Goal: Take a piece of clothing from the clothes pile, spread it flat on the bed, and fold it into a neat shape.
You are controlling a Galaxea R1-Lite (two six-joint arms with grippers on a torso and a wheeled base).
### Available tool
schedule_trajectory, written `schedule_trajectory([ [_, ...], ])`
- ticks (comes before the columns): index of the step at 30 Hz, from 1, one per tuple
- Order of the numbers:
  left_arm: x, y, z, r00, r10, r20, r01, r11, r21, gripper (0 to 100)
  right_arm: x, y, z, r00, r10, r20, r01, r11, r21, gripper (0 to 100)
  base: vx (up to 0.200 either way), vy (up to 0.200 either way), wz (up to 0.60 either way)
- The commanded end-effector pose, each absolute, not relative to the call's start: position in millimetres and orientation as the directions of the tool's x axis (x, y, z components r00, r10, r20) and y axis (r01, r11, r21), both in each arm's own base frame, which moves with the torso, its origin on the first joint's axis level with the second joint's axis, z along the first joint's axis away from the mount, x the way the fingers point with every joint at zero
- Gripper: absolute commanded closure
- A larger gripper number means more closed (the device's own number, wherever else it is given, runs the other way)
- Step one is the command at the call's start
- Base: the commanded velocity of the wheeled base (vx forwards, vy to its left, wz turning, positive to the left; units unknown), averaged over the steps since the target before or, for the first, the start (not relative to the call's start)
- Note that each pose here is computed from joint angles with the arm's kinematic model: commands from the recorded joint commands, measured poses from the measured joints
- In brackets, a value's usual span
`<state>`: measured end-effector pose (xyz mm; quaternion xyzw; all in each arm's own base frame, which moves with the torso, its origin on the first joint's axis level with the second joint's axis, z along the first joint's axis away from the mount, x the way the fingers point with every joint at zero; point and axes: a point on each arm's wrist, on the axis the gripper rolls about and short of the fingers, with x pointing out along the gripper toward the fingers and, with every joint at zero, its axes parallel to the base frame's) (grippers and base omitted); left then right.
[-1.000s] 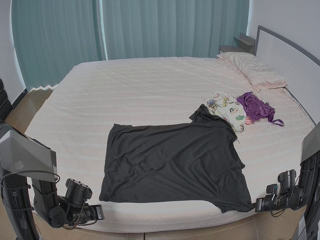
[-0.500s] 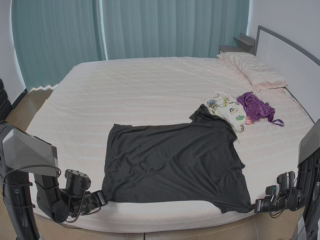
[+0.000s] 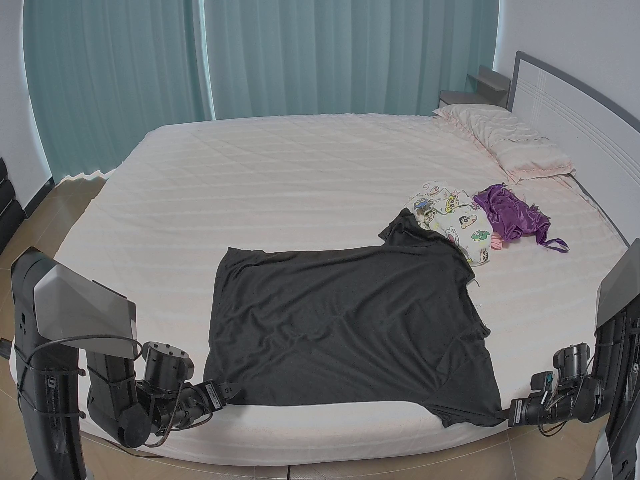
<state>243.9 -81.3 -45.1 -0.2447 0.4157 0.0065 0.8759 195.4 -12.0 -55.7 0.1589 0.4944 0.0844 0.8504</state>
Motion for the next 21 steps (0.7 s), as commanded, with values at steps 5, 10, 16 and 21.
schedule_trajectory([
  [5,241,-83,-51,0.632,-0.189,-0.752,-0.202,0.896,-0.395,100,191,-11,-56,0.480,0.303,-0.823,0.022,0.934,0.356,100,0.000,0.000,0.00],
  [10,235,-81,-51,0.613,-0.182,-0.769,-0.202,0.904,-0.376,100,191,-12,-55,0.482,0.301,-0.823,0.023,0.935,0.355,100,0.000,0.000,0.00],
  [16,217,-74,-44,0.555,-0.159,-0.816,-0.176,0.937,-0.302,100,190,-14,-53,0.487,0.293,-0.823,0.027,0.937,0.349,100,0.000,0.000,0.00],
  [21,211,-71,-42,0.509,-0.143,-0.849,-0.185,0.945,-0.270,100,188,-16,-53,0.473,0.288,-0.833,0.029,0.940,0.341,100,0.000,0.000,0.00],
])
